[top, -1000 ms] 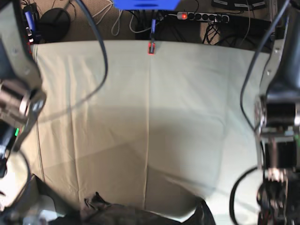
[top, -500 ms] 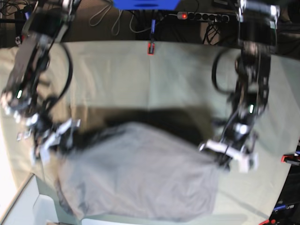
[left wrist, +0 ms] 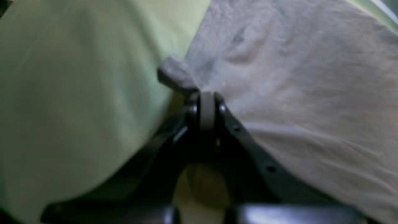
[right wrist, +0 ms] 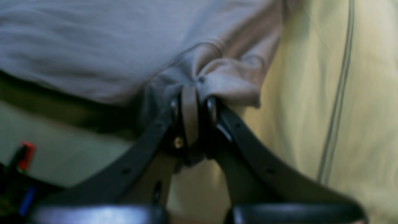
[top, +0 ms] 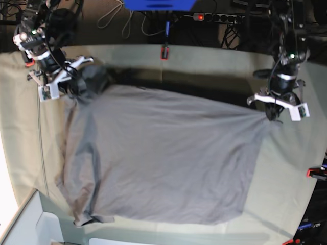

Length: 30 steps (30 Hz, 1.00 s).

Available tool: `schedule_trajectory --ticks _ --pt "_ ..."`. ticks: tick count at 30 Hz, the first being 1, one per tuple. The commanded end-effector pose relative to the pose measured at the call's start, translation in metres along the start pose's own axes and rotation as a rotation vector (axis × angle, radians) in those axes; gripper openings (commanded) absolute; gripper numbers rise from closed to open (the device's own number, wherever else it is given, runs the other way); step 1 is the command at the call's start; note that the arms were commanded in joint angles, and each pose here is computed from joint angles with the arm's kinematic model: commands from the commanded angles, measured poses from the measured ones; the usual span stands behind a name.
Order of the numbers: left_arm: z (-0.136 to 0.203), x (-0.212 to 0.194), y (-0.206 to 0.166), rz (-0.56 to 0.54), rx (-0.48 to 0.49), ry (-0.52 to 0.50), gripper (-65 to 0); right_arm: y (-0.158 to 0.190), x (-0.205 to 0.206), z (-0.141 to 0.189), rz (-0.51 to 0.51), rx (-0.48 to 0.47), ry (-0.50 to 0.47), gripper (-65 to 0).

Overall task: Layout the t-shirt on the table in an organized manner, then fold the t-shirt properly
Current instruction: 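Pull the shoulders of the t-shirt apart with both grippers to flatten it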

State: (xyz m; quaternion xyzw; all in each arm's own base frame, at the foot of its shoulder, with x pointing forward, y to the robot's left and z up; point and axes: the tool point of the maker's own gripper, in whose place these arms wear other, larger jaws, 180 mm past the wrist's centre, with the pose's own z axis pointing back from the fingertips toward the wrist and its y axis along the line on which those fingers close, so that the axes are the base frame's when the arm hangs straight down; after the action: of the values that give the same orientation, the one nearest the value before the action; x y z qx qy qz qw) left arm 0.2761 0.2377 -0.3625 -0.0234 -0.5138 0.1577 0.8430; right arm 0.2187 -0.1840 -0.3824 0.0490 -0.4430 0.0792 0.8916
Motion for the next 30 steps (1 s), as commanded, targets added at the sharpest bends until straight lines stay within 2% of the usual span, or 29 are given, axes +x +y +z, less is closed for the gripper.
schedule_trajectory --ticks 1,7,12,15,17,21,25,30 --pt "0.004 0.009 -0.002 0.004 -0.002 -0.041 -65.0 -0.003 0.011 0.004 0.003 -0.004 -0.049 -65.0" --pt "0.014 -0.024 0.017 0.078 0.074 0.017 -65.0 -0.006 -0.011 0.009 -0.02 -0.012 0.007 -65.0" --pt "0.017 -0.034 0.018 0.087 0.082 0.04 -65.0 -0.008 -0.036 0.001 -0.061 -0.005 0.066 -64.8" --pt "0.019 -0.038 0.019 0.087 0.085 0.05 -65.0 -0.012 -0.047 0.001 -0.079 -0.013 0.09 -57.6" --pt "0.021 -0.047 0.023 0.087 0.095 0.072 -65.0 -0.022 -0.05 0.005 -0.096 -0.046 0.092 -52.0" --pt "0.022 -0.058 0.028 0.09 0.108 0.101 -65.0 -0.044 -0.051 0.016 -0.107 -0.112 0.09 -44.8" --pt "0.02 -0.062 0.031 0.093 0.115 0.11 -65.0 -0.067 -0.052 0.03 -0.162 -0.209 0.067 -41.5" --pt "0.02 -0.061 0.033 0.087 0.117 0.11 -65.0 -0.078 -0.06 0.044 -0.221 -0.283 0.086 -41.5"
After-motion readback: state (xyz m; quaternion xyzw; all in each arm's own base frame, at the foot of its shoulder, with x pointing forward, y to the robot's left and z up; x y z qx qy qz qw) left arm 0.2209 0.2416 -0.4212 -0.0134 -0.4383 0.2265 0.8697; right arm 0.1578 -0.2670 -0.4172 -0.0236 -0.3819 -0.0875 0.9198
